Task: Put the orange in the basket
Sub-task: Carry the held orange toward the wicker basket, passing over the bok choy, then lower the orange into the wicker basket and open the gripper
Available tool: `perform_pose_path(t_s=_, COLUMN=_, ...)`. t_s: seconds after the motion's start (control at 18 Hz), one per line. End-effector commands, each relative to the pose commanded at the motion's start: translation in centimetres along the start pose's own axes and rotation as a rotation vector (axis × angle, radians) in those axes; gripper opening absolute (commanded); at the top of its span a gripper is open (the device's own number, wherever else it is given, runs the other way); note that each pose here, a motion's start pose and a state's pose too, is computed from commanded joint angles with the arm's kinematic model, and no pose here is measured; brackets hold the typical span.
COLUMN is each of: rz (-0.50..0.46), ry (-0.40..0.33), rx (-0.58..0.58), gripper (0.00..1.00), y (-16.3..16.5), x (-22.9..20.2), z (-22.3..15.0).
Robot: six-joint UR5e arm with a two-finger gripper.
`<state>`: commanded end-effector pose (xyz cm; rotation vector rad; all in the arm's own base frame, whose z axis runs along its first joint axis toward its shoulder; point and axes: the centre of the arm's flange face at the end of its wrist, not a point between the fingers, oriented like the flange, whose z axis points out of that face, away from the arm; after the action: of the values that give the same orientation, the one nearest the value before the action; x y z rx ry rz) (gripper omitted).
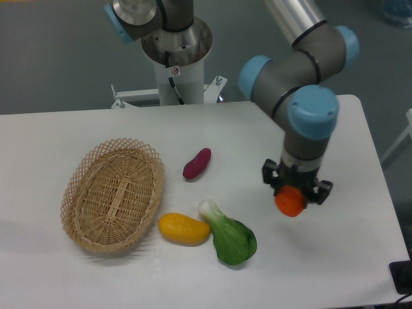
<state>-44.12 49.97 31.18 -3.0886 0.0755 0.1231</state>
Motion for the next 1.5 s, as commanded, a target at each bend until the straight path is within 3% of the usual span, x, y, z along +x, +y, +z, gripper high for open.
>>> perform_pose_path(t_s=0.61, rz=0.001, ry=-0.070, rx=0.083, gripper=0.57, y=-7.7, x=7.1, z=0.0)
perform_pose_path(t_s=0.94, rz=0.024, ry=-0.060, rx=0.115, gripper=0.57, y=-12.2, x=15.3, z=-1.1)
perform_pose_path(t_s=1.17, rz=0.058, ry=-0.053, rx=0.126, gripper=0.57, y=-14.0, x=19.6, z=-1.5)
perform_pose_path(t_s=1.5, rz=0.055, ry=-0.044, rx=0.154, gripper=0.57, y=-13.6, x=28.0, z=-1.5)
